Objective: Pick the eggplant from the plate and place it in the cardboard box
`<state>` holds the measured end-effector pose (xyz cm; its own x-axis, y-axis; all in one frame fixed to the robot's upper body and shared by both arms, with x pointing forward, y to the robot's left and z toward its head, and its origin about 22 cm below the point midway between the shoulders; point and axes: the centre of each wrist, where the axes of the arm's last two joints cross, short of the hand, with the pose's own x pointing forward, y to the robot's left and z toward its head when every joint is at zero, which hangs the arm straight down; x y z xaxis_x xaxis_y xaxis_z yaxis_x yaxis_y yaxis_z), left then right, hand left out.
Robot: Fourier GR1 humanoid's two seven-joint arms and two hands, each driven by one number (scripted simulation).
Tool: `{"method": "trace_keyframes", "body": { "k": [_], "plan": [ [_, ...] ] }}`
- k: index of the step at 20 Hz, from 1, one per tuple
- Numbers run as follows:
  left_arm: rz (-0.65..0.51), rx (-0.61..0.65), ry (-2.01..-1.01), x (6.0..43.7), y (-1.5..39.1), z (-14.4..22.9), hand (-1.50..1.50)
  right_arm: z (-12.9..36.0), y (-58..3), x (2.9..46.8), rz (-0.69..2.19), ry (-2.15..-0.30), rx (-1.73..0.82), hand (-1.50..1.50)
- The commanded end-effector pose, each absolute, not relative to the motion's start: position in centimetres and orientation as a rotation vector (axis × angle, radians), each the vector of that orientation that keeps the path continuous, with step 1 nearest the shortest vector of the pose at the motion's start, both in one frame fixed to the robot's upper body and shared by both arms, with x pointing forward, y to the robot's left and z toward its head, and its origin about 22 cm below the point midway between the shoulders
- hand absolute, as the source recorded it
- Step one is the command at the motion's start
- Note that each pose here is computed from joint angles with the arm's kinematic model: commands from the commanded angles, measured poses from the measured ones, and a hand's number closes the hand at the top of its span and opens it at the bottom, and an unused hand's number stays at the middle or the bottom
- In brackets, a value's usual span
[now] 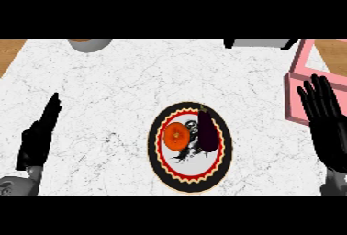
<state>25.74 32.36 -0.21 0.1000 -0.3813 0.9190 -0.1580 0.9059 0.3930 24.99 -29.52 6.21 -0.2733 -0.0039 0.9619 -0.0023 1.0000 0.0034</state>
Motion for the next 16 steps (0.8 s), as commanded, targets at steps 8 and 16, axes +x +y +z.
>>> {"method": "trace_keyframes", "body": {
  "k": [8,16],
  "plan": [
    [-0.532,0.144,-1.753,29.5,26.9,5.6,0.00,18.9,-31.3,29.1,0.595,-1.806,-0.497,-1.50],
    [-0.540,0.097,-1.758,28.1,25.5,5.0,0.00,16.4,-28.6,30.2,0.992,-1.859,-0.467,-1.50]
  ]
}}
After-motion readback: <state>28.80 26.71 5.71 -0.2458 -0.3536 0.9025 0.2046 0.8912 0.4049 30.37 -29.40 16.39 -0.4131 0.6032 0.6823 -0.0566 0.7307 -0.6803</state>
